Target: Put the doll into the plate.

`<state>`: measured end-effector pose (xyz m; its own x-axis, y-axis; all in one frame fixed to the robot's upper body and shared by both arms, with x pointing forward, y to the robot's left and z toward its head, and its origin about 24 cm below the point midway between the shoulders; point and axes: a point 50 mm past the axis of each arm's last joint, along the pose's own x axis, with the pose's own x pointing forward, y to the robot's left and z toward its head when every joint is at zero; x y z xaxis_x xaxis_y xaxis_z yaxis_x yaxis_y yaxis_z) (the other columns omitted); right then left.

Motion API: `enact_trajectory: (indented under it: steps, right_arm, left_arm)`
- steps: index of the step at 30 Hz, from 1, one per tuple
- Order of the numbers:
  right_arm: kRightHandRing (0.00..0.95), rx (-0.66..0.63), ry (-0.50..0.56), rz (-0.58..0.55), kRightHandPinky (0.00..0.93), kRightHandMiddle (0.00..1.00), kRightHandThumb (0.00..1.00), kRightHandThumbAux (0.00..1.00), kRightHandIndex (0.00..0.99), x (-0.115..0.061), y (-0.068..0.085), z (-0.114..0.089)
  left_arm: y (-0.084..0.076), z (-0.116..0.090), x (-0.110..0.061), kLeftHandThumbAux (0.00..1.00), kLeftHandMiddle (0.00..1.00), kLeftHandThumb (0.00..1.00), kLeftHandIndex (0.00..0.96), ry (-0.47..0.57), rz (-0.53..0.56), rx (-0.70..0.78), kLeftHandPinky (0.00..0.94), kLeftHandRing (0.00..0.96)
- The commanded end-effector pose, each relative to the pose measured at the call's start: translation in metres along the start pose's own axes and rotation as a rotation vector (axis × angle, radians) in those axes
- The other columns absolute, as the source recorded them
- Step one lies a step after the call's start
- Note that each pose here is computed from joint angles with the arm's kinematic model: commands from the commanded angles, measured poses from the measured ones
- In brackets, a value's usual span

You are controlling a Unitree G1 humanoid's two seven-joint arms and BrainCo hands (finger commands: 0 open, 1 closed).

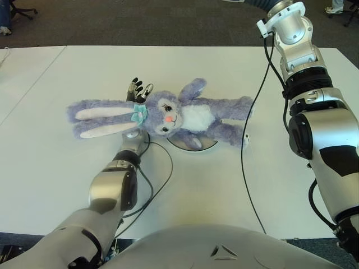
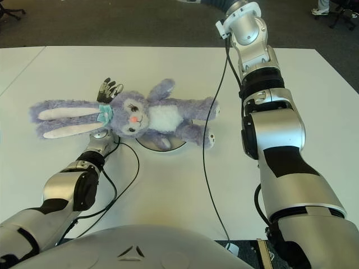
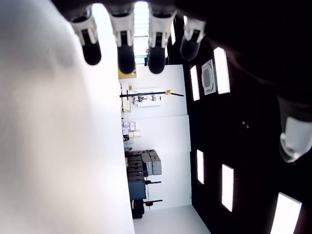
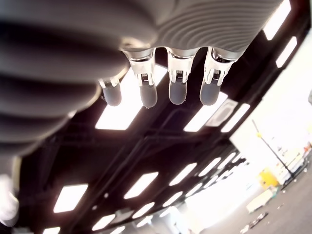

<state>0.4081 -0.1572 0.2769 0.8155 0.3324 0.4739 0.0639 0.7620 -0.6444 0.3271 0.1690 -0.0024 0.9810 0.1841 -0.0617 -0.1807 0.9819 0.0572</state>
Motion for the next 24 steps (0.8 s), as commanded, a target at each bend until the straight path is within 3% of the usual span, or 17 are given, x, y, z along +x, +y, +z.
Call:
enact_trajectory:
  steps: [1,12,24]
  right_arm:
    - [0.000,0.108,0.115,-0.053,0.000,0.000,0.030,0.591,0.000,-0.008,-0.018,-0.022]
    - [0.000,0.206,0.217,-0.114,0.000,0.000,0.002,0.605,0.000,-0.033,-0.041,-0.054]
    - [0.000,0.381,0.286,-0.202,0.000,0.000,0.000,0.640,0.000,-0.058,-0.042,-0.080]
  left_arm:
    - [-0.003,-0.107,-0.086,0.471,0.144,0.000,0.082,0.510,-0.019,-0.003,0.113,0.129]
    - [-0.003,-0.106,-0.086,0.472,0.141,0.000,0.079,0.505,-0.020,-0.016,0.108,0.125]
    - [-0.001,-0.105,-0.084,0.479,0.145,0.000,0.087,0.502,-0.017,-0.017,0.113,0.132]
